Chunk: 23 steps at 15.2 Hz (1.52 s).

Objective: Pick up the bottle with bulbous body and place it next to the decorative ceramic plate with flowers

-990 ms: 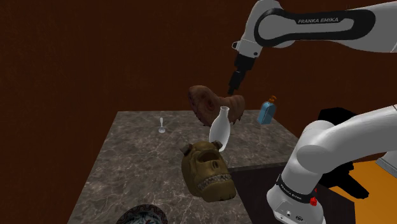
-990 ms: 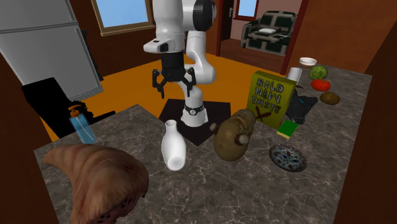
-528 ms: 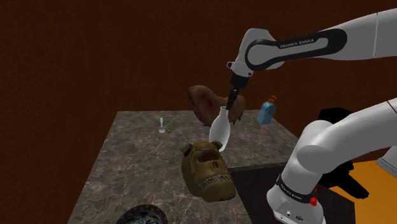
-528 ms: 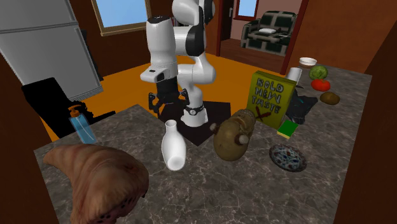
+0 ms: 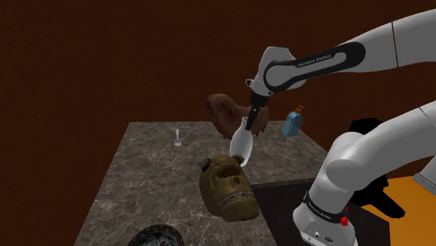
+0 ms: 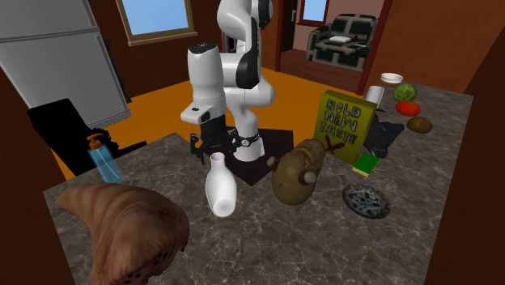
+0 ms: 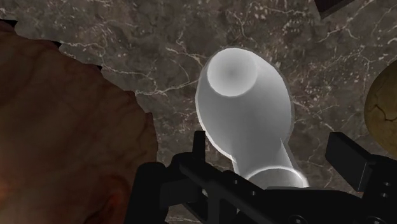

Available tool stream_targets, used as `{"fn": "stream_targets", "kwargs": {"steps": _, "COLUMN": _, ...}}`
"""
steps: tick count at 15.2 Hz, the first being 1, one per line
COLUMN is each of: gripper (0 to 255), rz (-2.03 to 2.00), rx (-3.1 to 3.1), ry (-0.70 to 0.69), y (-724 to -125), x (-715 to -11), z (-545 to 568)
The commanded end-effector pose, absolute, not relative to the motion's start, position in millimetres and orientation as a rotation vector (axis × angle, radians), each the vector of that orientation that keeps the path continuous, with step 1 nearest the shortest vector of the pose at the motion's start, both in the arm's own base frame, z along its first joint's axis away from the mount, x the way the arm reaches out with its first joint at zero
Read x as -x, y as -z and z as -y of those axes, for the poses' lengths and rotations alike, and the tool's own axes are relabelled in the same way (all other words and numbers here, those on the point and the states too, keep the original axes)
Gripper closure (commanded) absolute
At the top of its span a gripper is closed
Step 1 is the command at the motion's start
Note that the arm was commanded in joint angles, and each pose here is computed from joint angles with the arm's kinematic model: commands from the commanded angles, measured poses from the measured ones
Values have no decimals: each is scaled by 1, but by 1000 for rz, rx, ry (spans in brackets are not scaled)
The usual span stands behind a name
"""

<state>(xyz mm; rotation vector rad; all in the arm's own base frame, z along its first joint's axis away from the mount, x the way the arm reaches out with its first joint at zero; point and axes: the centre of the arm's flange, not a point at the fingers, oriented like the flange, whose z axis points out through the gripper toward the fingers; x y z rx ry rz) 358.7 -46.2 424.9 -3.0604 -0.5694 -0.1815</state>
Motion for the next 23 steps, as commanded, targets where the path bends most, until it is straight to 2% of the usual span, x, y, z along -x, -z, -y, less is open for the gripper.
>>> {"fn": "stream_targets", "kwargs": {"steps": 1, "gripper": 0, "rz": 569, "rx": 3060, "ry": 182, "y": -421, "x": -359, "z": 46}}
{"fn": "stream_targets", "kwargs": {"steps": 8, "gripper": 0, "rz": 569, "rx": 3060, "ry": 182, "y": -421, "x": -359, "z": 46}}
{"fn": "stream_targets", "kwargs": {"steps": 9, "gripper": 255, "rz": 569, "rx": 3060, "ry": 182, "y": -421, "x": -359, "z": 46}}
{"fn": "stream_targets", "kwargs": {"steps": 18, "gripper": 255, "rz": 569, "rx": 3060, "ry": 182, "y": -421, "x": -359, "z": 46}}
{"fn": "stream_targets", "kwargs": {"steps": 23, "gripper": 255, "rz": 569, "rx": 3060, "ry": 182, "y": -447, "x": -359, "z": 46}}
